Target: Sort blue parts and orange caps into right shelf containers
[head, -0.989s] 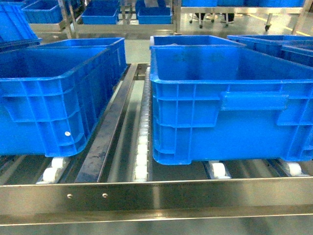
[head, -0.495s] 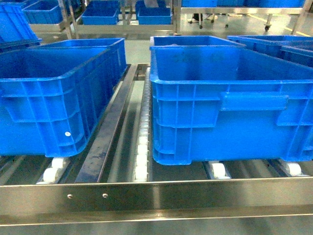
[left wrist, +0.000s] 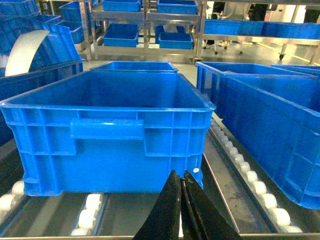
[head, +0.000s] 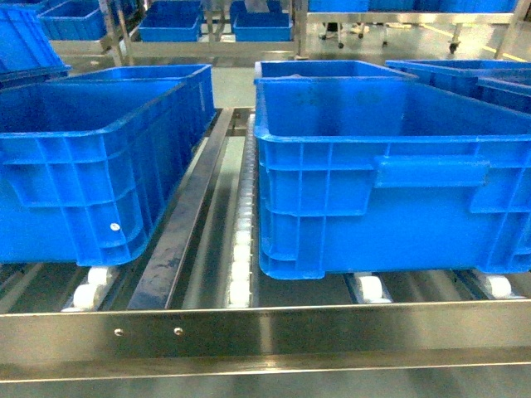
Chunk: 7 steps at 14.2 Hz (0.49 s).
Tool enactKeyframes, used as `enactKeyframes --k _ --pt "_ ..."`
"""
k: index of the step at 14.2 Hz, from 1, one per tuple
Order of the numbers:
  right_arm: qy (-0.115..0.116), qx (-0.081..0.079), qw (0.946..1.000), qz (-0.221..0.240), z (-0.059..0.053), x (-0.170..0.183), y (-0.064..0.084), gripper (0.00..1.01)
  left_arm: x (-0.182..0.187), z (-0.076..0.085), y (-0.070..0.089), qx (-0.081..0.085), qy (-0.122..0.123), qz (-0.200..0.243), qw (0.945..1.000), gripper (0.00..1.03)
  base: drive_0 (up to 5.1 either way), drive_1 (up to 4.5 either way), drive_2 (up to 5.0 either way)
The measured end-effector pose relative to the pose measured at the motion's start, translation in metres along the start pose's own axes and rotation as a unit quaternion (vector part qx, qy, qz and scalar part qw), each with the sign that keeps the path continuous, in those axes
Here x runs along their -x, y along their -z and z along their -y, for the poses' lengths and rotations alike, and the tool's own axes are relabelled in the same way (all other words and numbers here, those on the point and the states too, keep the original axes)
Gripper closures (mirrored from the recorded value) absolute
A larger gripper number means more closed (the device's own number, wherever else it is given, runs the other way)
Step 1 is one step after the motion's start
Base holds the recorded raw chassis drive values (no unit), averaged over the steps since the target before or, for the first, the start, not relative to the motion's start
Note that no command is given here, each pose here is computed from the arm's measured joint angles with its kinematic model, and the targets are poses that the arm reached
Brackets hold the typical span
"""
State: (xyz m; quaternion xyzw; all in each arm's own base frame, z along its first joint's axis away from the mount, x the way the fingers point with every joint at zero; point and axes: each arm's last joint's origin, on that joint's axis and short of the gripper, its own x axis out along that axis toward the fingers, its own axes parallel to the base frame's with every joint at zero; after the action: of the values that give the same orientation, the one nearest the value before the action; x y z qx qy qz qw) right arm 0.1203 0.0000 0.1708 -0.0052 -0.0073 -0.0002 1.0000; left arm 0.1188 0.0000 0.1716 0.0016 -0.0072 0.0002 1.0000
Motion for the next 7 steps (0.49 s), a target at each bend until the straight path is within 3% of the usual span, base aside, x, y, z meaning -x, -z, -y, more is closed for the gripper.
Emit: enactKeyframes --k 7 --pt "0.000 0.000 1.0000 0.000 0.0000 0.0101 0.0001 0.99 0.0096 0.0000 0.0001 0.000 0.000 0.001 1.0000 1.01 0.0 0.00 0.0"
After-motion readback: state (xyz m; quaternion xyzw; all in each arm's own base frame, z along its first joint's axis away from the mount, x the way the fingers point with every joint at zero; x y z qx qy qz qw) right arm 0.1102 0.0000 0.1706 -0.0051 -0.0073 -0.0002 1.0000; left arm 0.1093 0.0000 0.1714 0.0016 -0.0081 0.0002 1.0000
